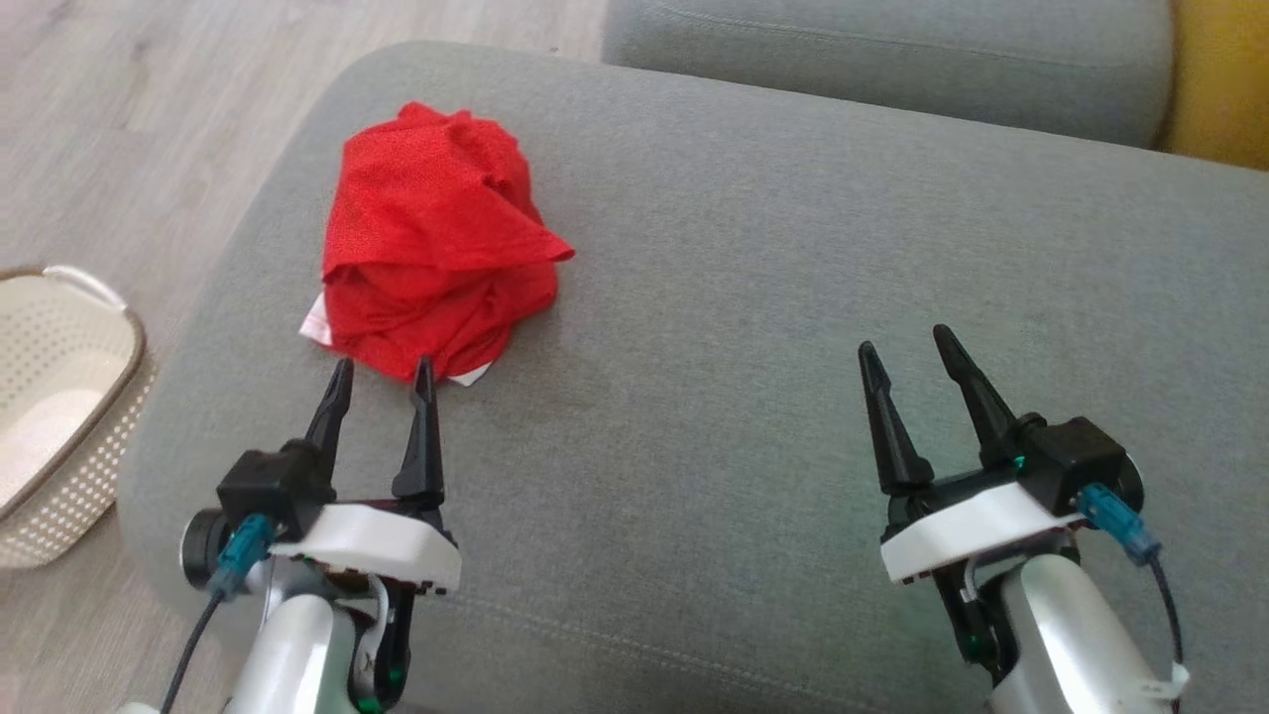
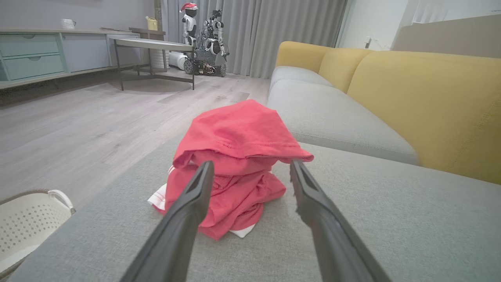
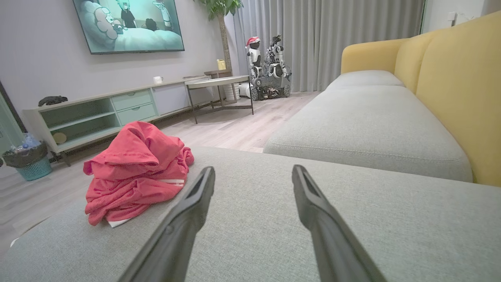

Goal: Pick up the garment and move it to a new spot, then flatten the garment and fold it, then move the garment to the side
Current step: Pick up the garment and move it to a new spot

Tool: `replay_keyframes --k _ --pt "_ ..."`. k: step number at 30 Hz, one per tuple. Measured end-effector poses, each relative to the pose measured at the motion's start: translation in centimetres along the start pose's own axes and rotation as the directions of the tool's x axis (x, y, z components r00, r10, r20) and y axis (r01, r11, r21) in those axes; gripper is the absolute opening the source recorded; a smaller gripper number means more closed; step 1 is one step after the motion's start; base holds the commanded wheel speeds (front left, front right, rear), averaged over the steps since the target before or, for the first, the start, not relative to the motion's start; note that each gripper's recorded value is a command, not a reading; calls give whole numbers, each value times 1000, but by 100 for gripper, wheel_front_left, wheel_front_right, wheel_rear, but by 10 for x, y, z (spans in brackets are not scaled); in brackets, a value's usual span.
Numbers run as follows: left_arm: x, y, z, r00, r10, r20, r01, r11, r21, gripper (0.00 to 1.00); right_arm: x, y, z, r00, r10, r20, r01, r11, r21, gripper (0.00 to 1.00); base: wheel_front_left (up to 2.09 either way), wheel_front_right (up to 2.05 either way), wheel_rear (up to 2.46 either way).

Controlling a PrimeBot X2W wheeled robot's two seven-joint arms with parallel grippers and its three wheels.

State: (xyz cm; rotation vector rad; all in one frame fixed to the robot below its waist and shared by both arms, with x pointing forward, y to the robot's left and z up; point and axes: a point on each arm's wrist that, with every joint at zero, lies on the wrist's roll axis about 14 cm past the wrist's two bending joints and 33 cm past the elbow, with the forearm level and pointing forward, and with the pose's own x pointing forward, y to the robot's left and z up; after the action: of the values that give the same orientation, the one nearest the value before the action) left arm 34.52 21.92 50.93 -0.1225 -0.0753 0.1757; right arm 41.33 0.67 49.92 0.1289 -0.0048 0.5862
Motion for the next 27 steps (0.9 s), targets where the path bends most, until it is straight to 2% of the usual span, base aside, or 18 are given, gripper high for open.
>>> replay_keyframes --k 7,13,22,27 --pt "-6 19 1 998 69 0 -69 998 -3 100 7 15 -4 999 47 -5 -47 999 6 100 0 0 0" --pt "-7 20 0 997 73 -3 -73 997 -3 100 6 19 -4 998 57 -4 -57 998 12 100 0 0 0" --pt "-3 28 -12 993 107 -41 -108 994 -32 100 3 10 -7 999 33 -6 -32 999 18 100 0 0 0" --pt "6 26 -22 994 84 -70 -86 996 -23 100 4 -10 -7 1000 -22 2 22 999 27 100 0 0 0"
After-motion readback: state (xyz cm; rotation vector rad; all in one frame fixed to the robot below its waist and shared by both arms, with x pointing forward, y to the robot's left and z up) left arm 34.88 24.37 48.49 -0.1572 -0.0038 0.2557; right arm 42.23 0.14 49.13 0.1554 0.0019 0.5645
